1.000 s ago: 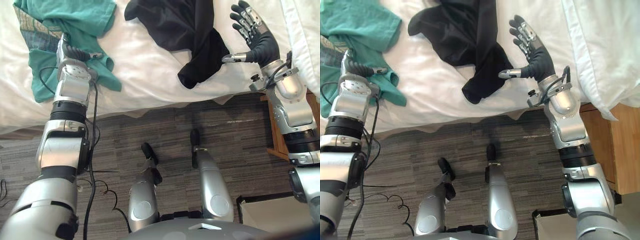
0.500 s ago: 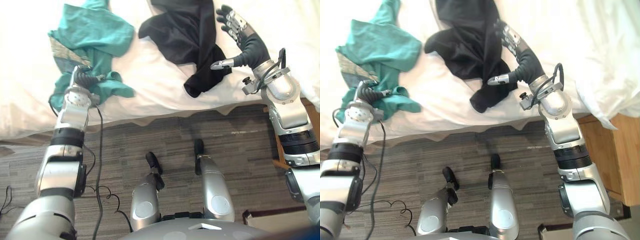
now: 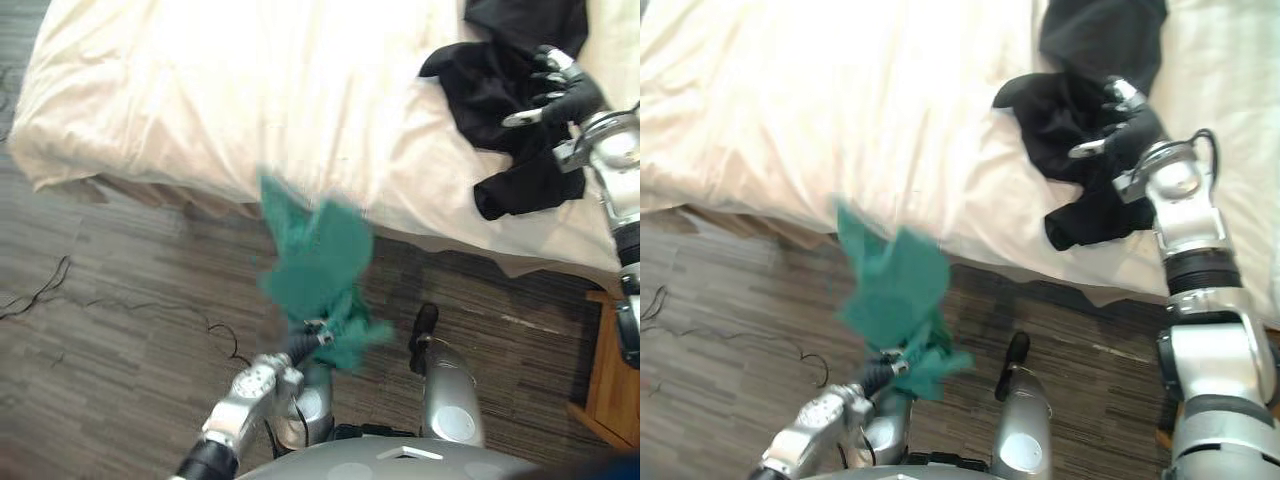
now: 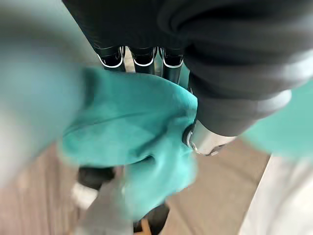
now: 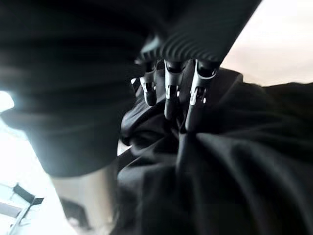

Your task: Tidy the bed and pick cloth on bed and put in laundry

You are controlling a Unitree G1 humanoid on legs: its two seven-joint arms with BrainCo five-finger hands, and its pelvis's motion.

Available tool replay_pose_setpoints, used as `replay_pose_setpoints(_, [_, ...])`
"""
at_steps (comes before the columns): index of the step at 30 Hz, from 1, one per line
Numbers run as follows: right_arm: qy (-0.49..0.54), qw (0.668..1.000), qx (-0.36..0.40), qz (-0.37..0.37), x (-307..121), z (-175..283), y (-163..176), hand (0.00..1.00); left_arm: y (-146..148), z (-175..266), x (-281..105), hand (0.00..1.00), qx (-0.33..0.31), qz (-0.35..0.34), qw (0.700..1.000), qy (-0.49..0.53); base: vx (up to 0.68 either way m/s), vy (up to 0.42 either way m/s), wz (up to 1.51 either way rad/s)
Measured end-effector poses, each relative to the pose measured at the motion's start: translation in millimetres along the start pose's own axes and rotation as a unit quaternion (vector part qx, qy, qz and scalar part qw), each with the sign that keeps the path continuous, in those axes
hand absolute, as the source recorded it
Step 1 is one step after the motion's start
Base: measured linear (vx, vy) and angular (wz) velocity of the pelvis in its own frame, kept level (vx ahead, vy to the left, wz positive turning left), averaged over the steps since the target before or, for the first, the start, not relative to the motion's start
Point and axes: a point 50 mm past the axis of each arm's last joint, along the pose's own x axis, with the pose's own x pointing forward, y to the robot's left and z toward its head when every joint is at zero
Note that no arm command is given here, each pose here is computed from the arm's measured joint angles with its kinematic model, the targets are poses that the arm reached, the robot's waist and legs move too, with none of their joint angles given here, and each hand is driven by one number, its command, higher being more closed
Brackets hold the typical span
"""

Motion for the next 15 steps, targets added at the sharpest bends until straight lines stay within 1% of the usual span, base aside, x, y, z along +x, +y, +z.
replay_pose_setpoints(4, [0.027,0.996,-0.079,-0.025,2.0,-0.7,-23.9,0.00,-9.4,0.9,2.2,1.00,0.010,-0.026,1.000,-0.007,-0.04,0.028,-0.05])
replay_pose_setpoints(6, [0.024,0.992,-0.114,-0.038,3.7,7.0,-35.1,0.00,-14.3,-0.7,3.1,1.00,0.014,-0.036,0.999,-0.008,0.00,0.010,-0.14])
replay_pose_setpoints(8, [0.032,0.979,-0.198,-0.044,6.4,17.4,-45.5,0.00,-20.2,-1.6,4.1,1.00,0.019,-0.048,0.999,-0.013,0.00,-0.001,-0.06])
replay_pose_setpoints(10, [0.038,0.970,-0.236,-0.041,7.2,20.8,-48.2,0.00,-21.2,-3.3,4.3,1.00,0.020,-0.050,0.998,-0.014,0.01,0.003,0.02])
replay_pose_setpoints(15, [0.057,0.968,-0.244,-0.019,6.5,22.2,-53.3,0.00,-21.3,-5.5,5.2,1.00,0.024,-0.051,0.998,-0.017,0.00,0.000,0.00])
